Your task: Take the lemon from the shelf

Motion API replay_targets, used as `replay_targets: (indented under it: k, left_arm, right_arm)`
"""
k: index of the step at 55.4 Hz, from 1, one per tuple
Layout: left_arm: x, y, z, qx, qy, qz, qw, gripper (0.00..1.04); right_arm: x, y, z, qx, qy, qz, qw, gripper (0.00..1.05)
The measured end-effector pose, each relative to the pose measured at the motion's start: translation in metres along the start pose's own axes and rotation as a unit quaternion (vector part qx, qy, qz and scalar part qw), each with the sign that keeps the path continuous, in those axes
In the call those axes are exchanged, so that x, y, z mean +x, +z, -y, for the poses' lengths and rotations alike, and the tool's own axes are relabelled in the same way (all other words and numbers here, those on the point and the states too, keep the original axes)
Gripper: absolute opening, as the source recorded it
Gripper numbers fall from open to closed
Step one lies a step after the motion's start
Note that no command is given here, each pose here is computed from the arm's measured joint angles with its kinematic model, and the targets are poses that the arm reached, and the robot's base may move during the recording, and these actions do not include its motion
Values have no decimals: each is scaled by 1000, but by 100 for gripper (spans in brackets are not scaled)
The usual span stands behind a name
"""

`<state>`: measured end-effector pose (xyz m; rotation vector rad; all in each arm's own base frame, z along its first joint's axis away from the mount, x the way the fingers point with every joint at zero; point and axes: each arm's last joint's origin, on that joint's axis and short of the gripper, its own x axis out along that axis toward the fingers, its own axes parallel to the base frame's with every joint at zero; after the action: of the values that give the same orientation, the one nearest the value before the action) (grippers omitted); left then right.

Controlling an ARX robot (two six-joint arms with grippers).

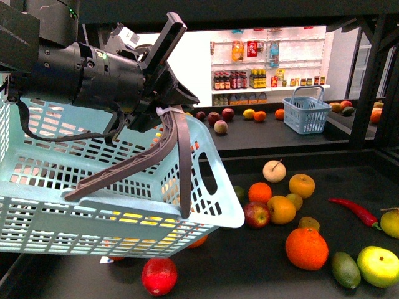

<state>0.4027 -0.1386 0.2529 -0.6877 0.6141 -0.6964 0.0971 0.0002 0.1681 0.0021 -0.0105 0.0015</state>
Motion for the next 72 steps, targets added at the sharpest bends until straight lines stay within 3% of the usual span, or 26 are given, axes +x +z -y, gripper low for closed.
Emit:
replay_targets:
  k: [5,10,21,27,32,37,46,57,72]
  left_arm:
    - [0,0,0,-1,0,1,1000,10]
    - [0,4,1,-22,5,45,999,10]
    - [-11,24,-6,-69,16,143,987,10]
    - [-25,41,-18,-108,16,223,969,10]
    - [-49,59,-39,-147,26,319,936,10]
    - [-79,71,-67,-189,35,423,885,10]
    - [-116,82,-100,-199,49,521,829,9]
    - [-148,87,-117,-189,19,572,798,9]
    - [-175,82,-144,-197,-13,586,786,9]
  right_arm:
    - [0,0,0,0,0,0,1000,85]
    - [0,0,0,0,0,0,1000,98]
    - [0,0,0,0,0,0,1000,97]
    - [0,0,0,0,0,0,1000,97]
    - [0,0,0,0,0,0,1000,97]
    - [0,0,0,0,0,0,1000,97]
    - [0,0,0,0,0,0,1000,97]
    - [0,0,0,0,0,0,1000,97]
    - [0,0,0,0,0,0,1000,97]
